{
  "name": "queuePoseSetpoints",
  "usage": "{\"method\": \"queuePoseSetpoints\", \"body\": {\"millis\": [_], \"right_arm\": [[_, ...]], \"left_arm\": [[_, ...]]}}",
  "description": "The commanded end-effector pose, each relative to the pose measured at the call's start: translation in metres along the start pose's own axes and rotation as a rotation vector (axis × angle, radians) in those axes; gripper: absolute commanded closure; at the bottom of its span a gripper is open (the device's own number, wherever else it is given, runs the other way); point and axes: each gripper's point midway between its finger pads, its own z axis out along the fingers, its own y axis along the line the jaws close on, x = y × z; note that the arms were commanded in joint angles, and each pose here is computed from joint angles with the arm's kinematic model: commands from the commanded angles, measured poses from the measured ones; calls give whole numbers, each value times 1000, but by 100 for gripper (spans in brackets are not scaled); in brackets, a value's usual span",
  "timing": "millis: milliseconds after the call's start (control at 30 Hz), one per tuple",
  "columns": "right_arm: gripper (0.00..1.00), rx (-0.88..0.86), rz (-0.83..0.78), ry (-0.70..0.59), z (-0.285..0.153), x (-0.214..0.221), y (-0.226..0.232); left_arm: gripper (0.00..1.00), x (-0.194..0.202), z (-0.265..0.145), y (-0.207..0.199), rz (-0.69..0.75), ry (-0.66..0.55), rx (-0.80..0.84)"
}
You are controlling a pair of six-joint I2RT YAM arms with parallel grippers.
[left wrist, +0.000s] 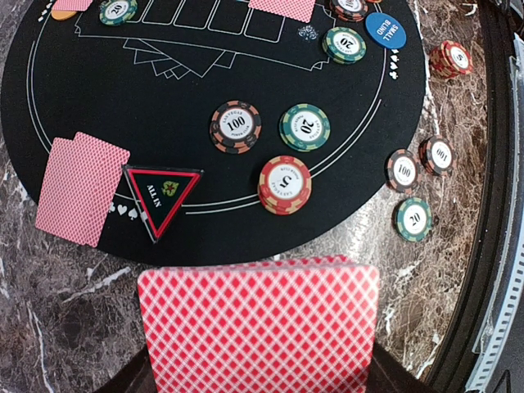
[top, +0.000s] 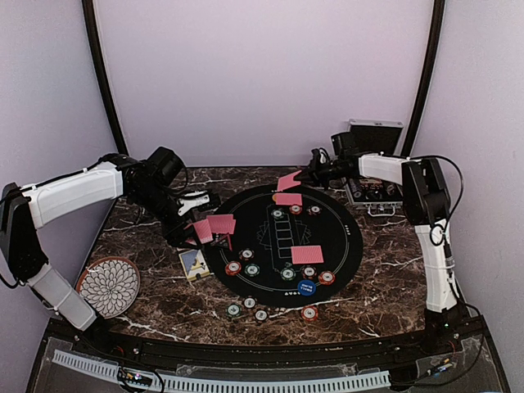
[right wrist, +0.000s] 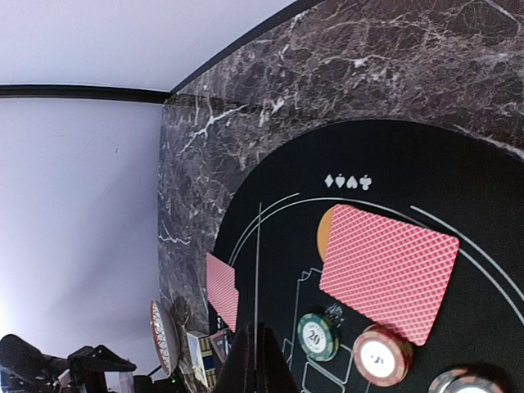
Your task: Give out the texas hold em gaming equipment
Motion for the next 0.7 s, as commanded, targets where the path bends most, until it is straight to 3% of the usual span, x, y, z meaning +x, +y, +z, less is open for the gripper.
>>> {"method": "queuePoseSetpoints", "body": {"millis": [0, 667], "right_arm": [[100, 48, -39, -21, 7, -16, -10], [100, 58, -1, -63, 37, -42, -49]], "left_arm": [[100, -5, -8, -4, 13, -18, 12], [100, -6, -5, -5, 15, -23, 28]]}}
